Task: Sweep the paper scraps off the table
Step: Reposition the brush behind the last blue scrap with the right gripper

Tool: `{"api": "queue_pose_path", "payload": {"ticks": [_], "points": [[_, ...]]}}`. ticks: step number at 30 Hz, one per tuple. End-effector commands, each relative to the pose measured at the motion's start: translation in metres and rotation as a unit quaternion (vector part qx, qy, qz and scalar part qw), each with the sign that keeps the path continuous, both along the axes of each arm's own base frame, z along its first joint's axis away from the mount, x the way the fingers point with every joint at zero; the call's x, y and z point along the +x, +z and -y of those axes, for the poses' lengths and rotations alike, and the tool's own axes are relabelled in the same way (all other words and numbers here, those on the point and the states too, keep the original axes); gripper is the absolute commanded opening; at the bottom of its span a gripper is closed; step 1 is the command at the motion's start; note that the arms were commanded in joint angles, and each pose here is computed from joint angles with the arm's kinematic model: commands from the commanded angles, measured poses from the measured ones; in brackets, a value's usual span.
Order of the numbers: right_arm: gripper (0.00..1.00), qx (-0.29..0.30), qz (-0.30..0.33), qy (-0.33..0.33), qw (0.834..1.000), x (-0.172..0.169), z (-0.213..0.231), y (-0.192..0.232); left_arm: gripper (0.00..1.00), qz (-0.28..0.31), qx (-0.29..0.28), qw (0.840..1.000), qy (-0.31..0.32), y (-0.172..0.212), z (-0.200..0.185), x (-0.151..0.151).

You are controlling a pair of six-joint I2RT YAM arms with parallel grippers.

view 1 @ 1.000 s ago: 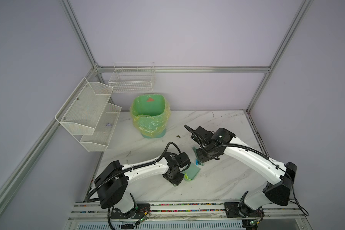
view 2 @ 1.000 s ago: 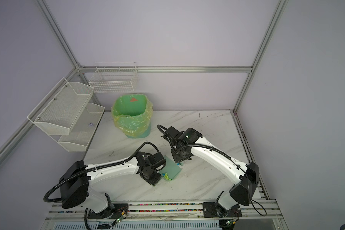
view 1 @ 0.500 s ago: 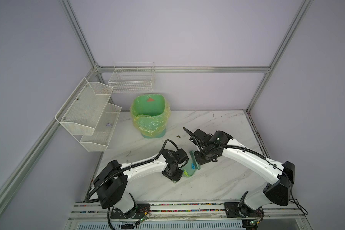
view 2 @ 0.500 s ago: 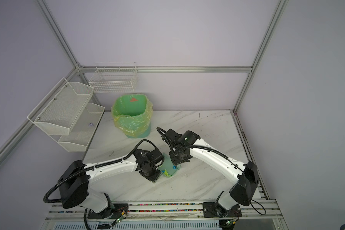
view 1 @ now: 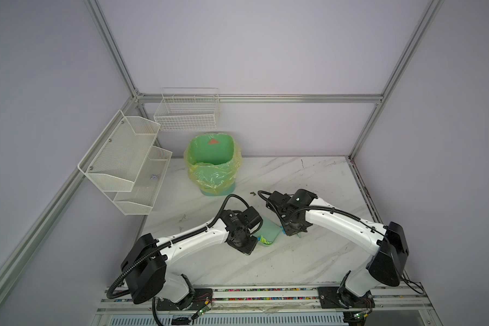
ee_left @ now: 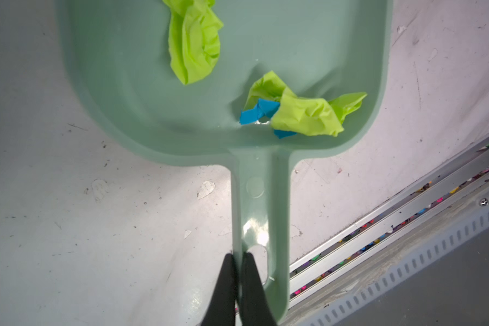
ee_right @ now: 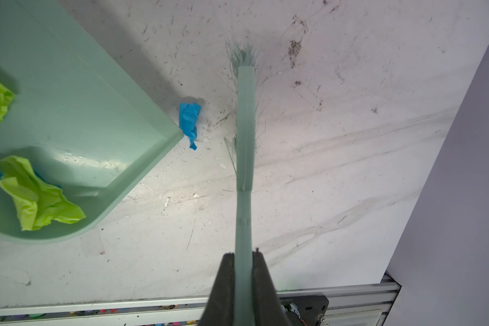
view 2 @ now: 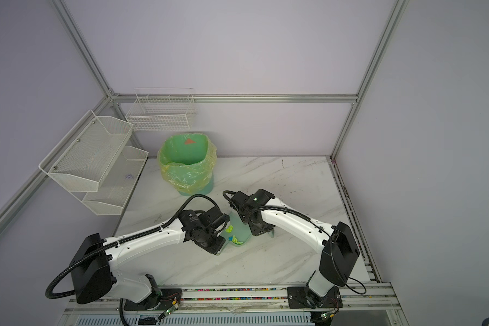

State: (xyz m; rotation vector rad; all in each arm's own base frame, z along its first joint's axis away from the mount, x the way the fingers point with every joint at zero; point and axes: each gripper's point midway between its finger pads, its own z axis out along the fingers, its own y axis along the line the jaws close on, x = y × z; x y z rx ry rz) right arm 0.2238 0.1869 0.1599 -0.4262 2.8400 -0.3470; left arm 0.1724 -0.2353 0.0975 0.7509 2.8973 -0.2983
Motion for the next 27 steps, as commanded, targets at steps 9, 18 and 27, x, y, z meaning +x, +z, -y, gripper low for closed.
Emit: {"api": "queue_pose_path", "payload": {"ticks": [9,18,27], "points": [[0.00,-0.007,0.007,-0.011,1.000,0.002,0.005,0.015,0.00,0.002,-0.012,1.000,0.006,0.020,-0.010,-0.009],[0.00,0.005,0.001,0.000,1.000,0.003,-0.003,0.017,0.00,-0.024,0.011,0.999,0.019,0.017,-0.031,-0.028],[0.00,0.038,-0.007,0.011,0.999,0.003,-0.017,0.019,0.00,-0.047,0.025,0.999,0.013,0.000,-0.036,-0.046]]}}
